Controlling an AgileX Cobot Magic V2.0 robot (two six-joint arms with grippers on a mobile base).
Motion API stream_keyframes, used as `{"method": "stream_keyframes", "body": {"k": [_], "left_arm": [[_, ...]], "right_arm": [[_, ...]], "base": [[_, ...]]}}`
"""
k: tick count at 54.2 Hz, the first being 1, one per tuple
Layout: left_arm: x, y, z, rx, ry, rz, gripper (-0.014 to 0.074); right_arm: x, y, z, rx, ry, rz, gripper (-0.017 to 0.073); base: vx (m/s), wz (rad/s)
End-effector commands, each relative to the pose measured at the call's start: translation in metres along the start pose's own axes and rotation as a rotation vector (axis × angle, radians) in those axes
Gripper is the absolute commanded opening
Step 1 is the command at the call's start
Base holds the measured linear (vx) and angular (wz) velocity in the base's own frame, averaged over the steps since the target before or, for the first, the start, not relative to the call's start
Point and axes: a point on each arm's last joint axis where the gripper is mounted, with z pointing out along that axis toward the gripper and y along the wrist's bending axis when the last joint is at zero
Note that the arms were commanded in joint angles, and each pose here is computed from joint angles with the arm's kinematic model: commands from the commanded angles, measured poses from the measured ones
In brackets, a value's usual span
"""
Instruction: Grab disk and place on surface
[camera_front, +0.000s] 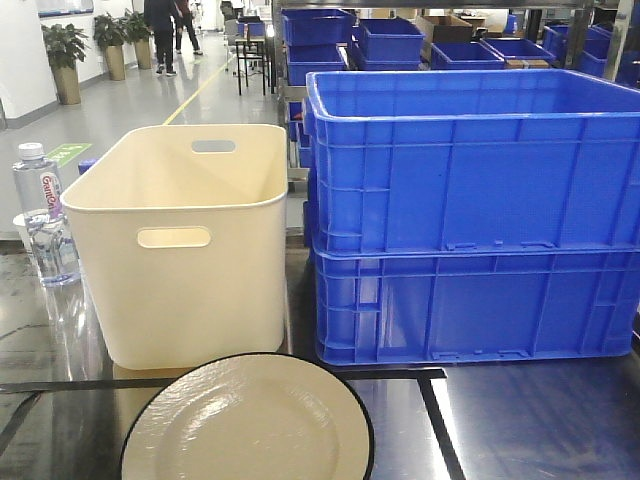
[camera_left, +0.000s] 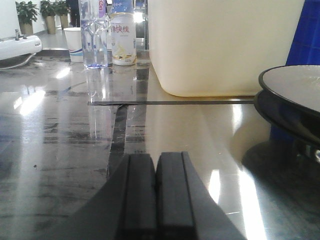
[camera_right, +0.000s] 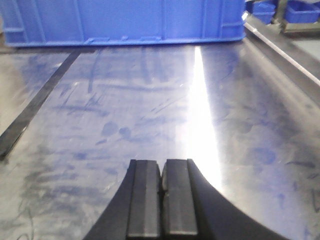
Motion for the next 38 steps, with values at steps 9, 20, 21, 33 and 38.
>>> {"method": "stream_keyframes", "body": {"k": [9,20,21,33,38], "left_arm": [[-0.0147,-0.0007,-0.0028,0.008,-0.114,-0.005,-0.0007],[-0.0147,-0.0007,-0.0028,0.008,-0.114,-0.005,-0.0007],[-0.0147,-0.0007,-0.0028,0.008,-0.114,-0.005,-0.0007],[-0.0147,-0.0007,-0.0028,0.008,-0.114,-0.005,-0.0007],[-0.0147,-0.0007,-0.0028,0.008,-0.114,-0.005,-0.0007]], "right_arm": [[-0.0043,0.0006,-0.0001,-0.007,-0.072,-0.006,-0.0008],[-0.0043,0.0006,-0.0001,-0.007,-0.072,-0.006,-0.0008],[-0.0043,0.0006,-0.0001,-0.007,-0.072,-0.006,-0.0008],[-0.0043,0.0006,-0.0001,-0.007,-0.072,-0.006,-0.0008],[-0.0043,0.0006,-0.0001,-0.007,-0.072,-0.006,-0.0008]], "base": [[0.00,0.00],[0.00,0.00],[0.00,0.00],[0.00,0.00],[0.00,0.00]]}}
